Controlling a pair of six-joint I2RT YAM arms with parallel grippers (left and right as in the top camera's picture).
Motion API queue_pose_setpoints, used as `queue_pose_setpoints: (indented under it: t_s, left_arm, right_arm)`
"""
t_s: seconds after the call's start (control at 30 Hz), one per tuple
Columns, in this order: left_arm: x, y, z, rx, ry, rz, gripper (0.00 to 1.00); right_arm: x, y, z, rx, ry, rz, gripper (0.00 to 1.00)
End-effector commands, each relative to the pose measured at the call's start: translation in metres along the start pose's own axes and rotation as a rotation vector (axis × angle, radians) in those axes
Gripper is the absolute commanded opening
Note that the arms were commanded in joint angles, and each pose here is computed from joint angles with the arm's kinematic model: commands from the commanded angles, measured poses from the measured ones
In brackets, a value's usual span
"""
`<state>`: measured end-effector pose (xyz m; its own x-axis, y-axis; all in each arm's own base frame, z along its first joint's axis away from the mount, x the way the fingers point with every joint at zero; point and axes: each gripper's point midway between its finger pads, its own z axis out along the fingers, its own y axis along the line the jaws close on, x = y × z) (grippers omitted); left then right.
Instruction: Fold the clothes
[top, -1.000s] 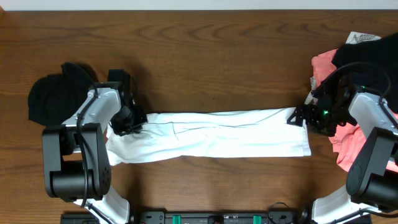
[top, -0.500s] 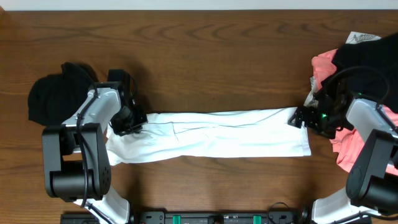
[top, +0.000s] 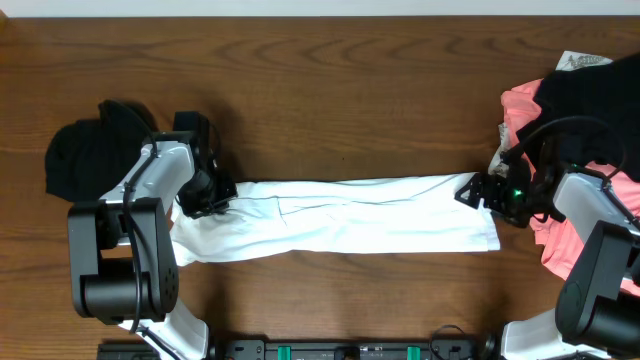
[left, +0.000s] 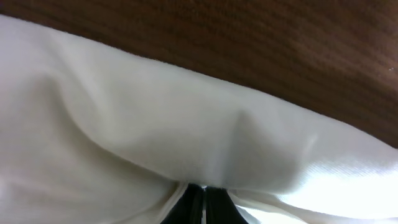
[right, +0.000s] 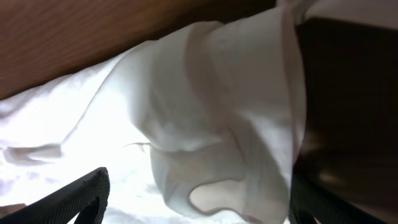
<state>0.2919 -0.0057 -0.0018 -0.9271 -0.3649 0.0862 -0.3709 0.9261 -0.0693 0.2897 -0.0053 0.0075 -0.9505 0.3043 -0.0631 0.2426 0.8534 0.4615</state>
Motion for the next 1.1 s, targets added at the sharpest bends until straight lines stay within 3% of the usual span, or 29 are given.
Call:
queue_pose_setpoints:
  t_s: [0.0,0.43,0.5,0.67,0.77,0.9,1.07]
  left_arm:
    - [0.008,0.037,0.024,-0.156,0.048,-0.017,0.06]
    - [0.01,0.038,0.024,-0.16,0.058,-0.018,0.06]
    - [0.011,0.038,0.023,-0.161,0.061,-0.018,0.07]
    - [0.012,0.038,0.023,-0.162,0.065,-0.018,0.07]
    - [0.013,0.038,0.023,-0.163,0.068,-0.018,0.06]
    - [0.014,0.039,0.023,-0.165,0.073,-0.018,0.07]
    - [0.015,0.039,0.023,-0.165,0.076,-0.018,0.07]
  right_arm:
    - [0.049,-0.026,0.028,0.059,0.161,0.113,0.88]
    - [0.038,-0.029,0.028,0.069,0.115,0.098,0.84]
    - [0.039,-0.029,0.028,0.068,0.119,0.101,0.77]
    - [0.04,-0.029,0.028,0.069,0.125,0.115,0.4]
    - [0.039,-0.029,0.028,0.07,0.12,0.133,0.31]
    - [0.037,-0.029,0.028,0.071,0.109,0.152,0.01]
    - [0.029,-0.029,0.029,0.065,0.077,0.141,0.01]
